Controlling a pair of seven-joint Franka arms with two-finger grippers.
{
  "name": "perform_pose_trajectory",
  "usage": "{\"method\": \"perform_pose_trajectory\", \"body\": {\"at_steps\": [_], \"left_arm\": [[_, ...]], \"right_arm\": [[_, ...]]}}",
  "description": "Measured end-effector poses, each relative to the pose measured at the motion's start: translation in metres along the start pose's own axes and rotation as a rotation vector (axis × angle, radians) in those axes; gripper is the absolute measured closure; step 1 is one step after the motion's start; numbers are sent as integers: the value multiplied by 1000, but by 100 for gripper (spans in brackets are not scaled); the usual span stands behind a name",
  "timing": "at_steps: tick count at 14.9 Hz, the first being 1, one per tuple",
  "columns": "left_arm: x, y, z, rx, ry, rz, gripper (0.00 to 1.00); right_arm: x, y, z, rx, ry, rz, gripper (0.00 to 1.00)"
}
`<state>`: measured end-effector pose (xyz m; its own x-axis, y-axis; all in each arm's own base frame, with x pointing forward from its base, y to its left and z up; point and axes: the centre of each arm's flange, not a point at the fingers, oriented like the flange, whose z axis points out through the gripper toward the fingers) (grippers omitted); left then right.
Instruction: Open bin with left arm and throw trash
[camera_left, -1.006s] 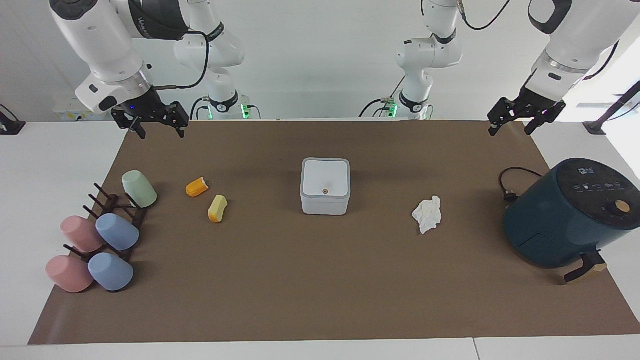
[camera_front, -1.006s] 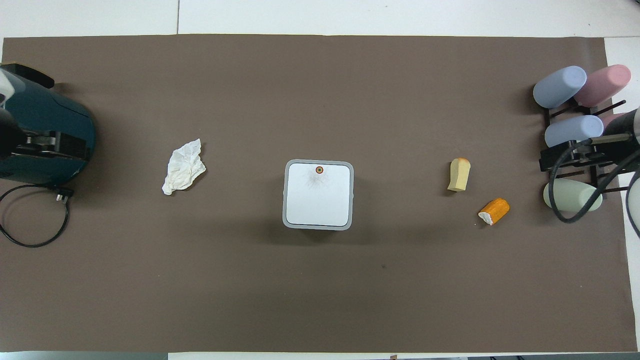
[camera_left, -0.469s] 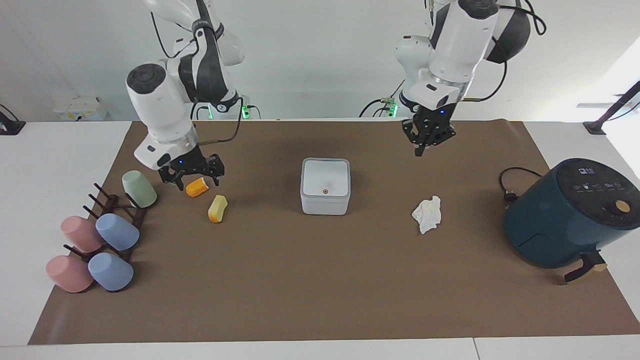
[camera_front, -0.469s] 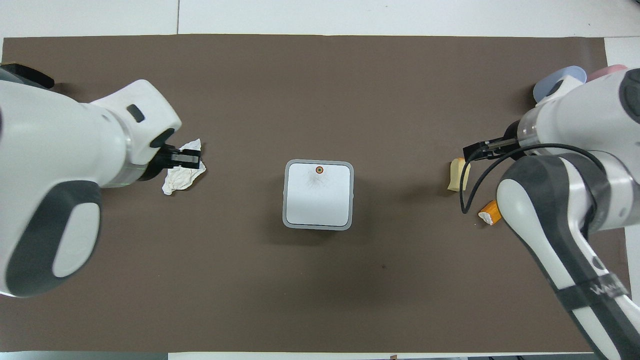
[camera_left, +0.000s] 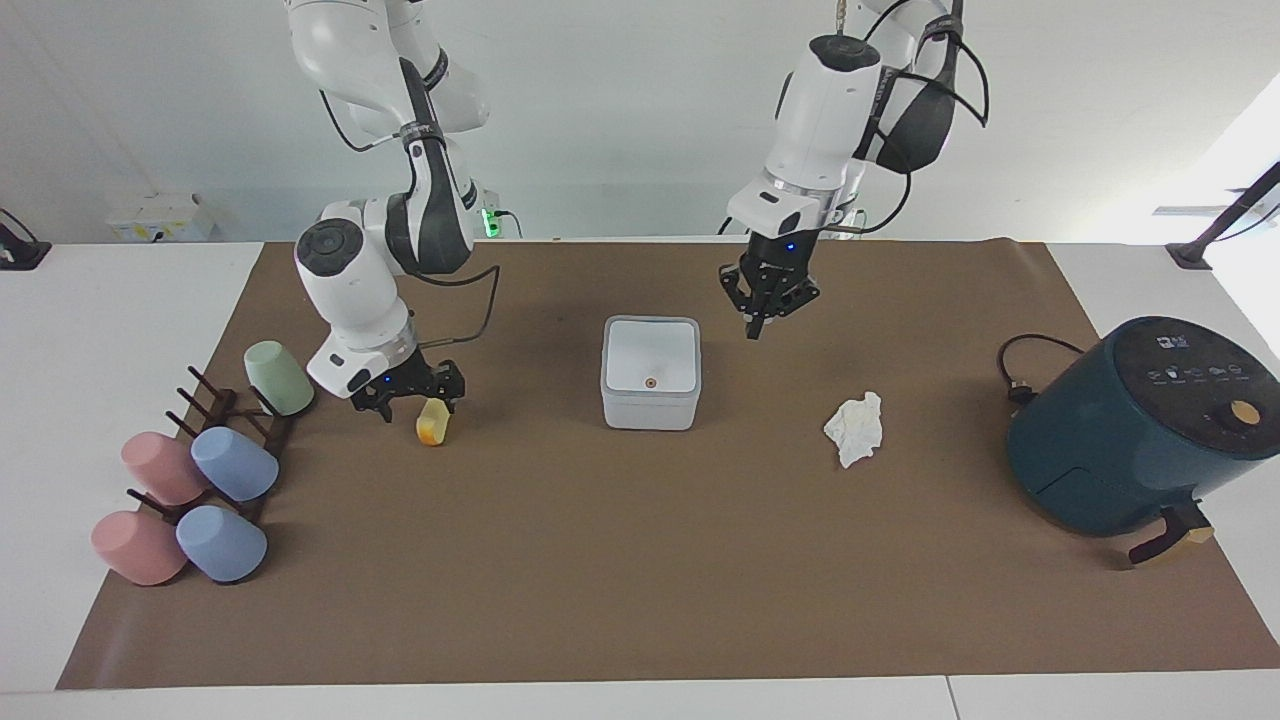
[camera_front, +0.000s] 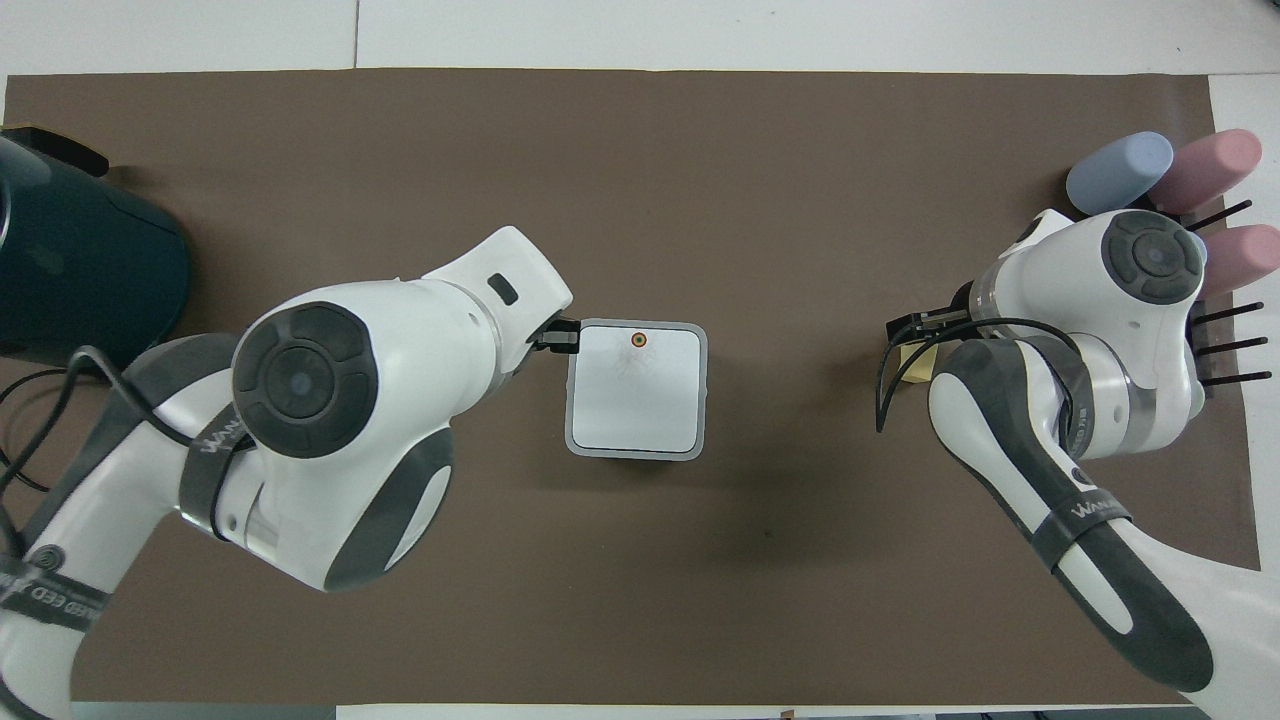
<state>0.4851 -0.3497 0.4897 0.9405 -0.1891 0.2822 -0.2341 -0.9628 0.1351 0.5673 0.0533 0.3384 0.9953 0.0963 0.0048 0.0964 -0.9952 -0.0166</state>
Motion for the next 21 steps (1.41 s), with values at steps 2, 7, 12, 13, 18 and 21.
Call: {"method": "perform_pose_trajectory", "body": {"at_steps": [2,7,12,13,18,21], "left_arm": [[-6,25,24,-29,9,16,99],[-19,55,75,-52,3,34,99],[-20,58,85,-54,2,39,99],[-20,58,85,-48,-9,39,99],[-40,41,50,58,-224,39,99],[-46,10,14,107,-322,29,99]], "right_arm": [[-2,-3,11,1,-16,25,3],[-5,-4,33,2,-48,31,24],[-4,-5,32,2,-48,9,80],[-3,-6,31,3,-54,-1,87],[23,-25,-33,10,-117,-40,95],[34,-59,-81,25,-137,-67,95]]}}
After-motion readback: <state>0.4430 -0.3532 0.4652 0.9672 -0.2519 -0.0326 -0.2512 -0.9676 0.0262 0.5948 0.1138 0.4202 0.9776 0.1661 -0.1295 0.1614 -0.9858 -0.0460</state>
